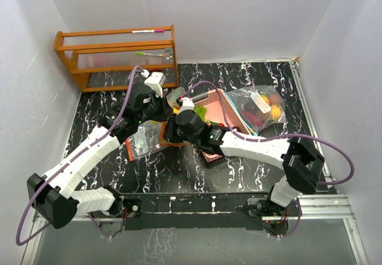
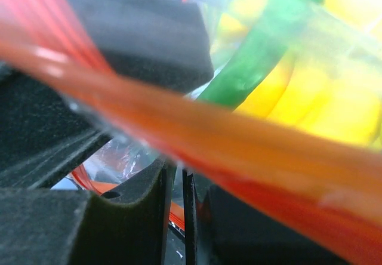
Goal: Place the food in the zip-top bag and seal the zipper
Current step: Place the fake vegetable in the zipper food storage bag.
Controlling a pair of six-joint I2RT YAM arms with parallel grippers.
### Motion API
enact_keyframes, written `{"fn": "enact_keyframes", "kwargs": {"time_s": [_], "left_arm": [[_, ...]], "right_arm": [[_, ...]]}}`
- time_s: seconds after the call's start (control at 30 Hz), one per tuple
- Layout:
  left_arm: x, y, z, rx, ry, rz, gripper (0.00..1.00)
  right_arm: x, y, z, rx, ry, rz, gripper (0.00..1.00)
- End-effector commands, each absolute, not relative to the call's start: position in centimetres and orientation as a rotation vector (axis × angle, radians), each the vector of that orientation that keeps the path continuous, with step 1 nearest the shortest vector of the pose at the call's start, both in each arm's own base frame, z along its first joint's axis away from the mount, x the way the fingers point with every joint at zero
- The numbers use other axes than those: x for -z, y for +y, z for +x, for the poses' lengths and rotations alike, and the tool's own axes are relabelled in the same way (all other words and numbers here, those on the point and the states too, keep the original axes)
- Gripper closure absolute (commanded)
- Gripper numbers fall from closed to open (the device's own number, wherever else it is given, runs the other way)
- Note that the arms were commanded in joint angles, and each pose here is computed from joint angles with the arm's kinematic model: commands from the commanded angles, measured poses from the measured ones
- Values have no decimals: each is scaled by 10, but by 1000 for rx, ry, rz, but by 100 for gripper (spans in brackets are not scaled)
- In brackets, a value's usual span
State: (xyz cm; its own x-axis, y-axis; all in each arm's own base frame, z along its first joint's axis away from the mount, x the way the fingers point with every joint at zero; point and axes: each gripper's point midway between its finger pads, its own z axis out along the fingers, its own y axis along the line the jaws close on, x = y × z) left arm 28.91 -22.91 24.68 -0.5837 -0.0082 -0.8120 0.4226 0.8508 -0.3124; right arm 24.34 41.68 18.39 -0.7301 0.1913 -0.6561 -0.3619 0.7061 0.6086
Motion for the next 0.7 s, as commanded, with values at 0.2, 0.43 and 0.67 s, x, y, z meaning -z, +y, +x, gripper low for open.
{"fn": "enact_keyframes", "kwargs": {"time_s": [0.2, 0.43, 0.67], "left_arm": [[-232, -230, 290, 601, 2115, 284, 100], [-225, -221, 294, 515, 2147, 295, 100], [-243, -210, 296, 450, 2137, 286, 100]], "right_arm": [[-254, 376, 238, -955, 2020, -132, 80], [-285, 347, 230, -892, 1962, -188, 73], [-278, 286, 236, -658, 1985, -94, 46]]}}
